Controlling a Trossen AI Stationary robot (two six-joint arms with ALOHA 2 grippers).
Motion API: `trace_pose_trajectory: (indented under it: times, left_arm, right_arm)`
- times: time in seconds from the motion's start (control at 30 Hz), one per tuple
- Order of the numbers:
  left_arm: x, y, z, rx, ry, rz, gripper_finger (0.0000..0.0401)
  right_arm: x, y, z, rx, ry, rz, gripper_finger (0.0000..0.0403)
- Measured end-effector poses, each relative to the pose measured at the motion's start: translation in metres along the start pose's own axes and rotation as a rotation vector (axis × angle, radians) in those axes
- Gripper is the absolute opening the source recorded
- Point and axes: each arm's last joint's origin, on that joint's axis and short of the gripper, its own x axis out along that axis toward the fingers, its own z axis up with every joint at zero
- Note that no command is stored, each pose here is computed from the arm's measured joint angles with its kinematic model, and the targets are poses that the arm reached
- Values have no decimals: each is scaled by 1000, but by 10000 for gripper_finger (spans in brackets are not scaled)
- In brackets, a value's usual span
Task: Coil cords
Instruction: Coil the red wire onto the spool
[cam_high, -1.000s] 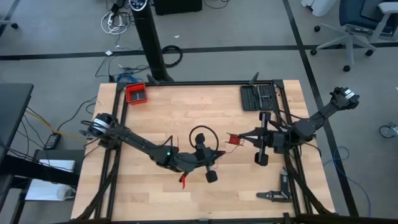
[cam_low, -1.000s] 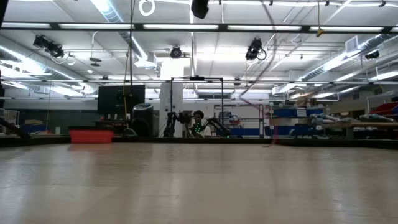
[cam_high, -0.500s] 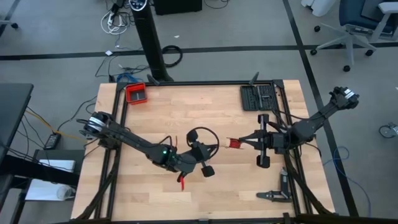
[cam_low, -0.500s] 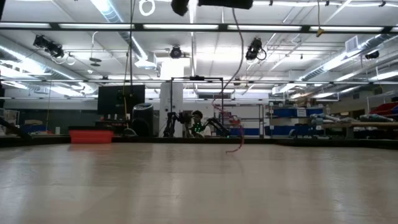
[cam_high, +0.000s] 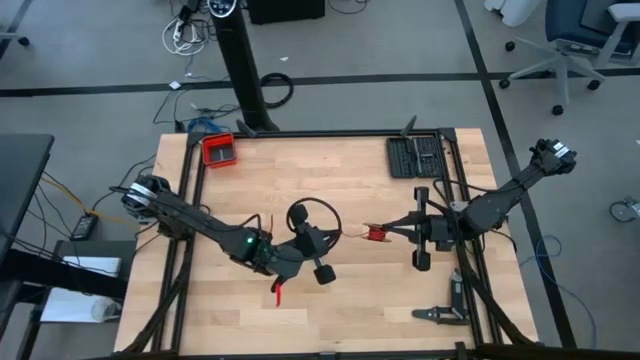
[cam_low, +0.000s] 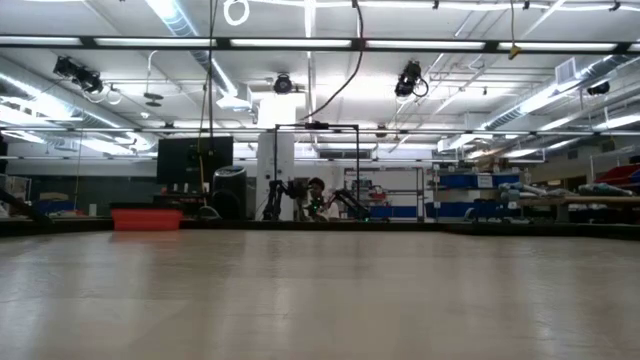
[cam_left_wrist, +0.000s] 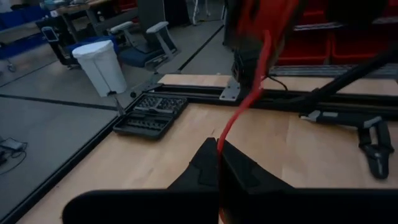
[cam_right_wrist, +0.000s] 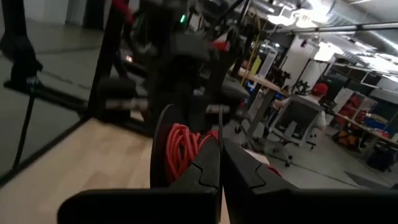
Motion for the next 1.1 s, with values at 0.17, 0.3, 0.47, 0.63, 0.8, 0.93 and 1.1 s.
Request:
trace_pose_trajectory:
  times: [0.17, 0.3, 0.47, 0.63, 0.8, 0.93, 1.1]
  left_arm:
    - [-3, -2, 13, -35, -24, -37, 0]
    - [-4, -4, 19, -81, -44, -77, 0]
    - [-3, -5, 23, -121, -73, -112, 0]
    - [2, -9, 21, -141, -95, -119, 0]
    - [15, -13, 17, -173, -121, -128, 0]
    - [29, -15, 9, -190, -134, -112, 0]
    - [42, -17, 5, -206, -177, -94, 0]
  right_arm:
    - [2, -1, -7, -53, 60, -2, 1]
    - [6, -2, -13, -78, 113, -51, 1]
    - [13, -2, -20, -102, 170, -120, 1]
    - [22, 0, -27, -122, 223, -197, 1]
    - [33, 6, -32, -123, 243, -258, 1]
    - [41, 11, -38, -138, 270, -291, 1]
    - [47, 15, -44, -146, 287, -306, 1]
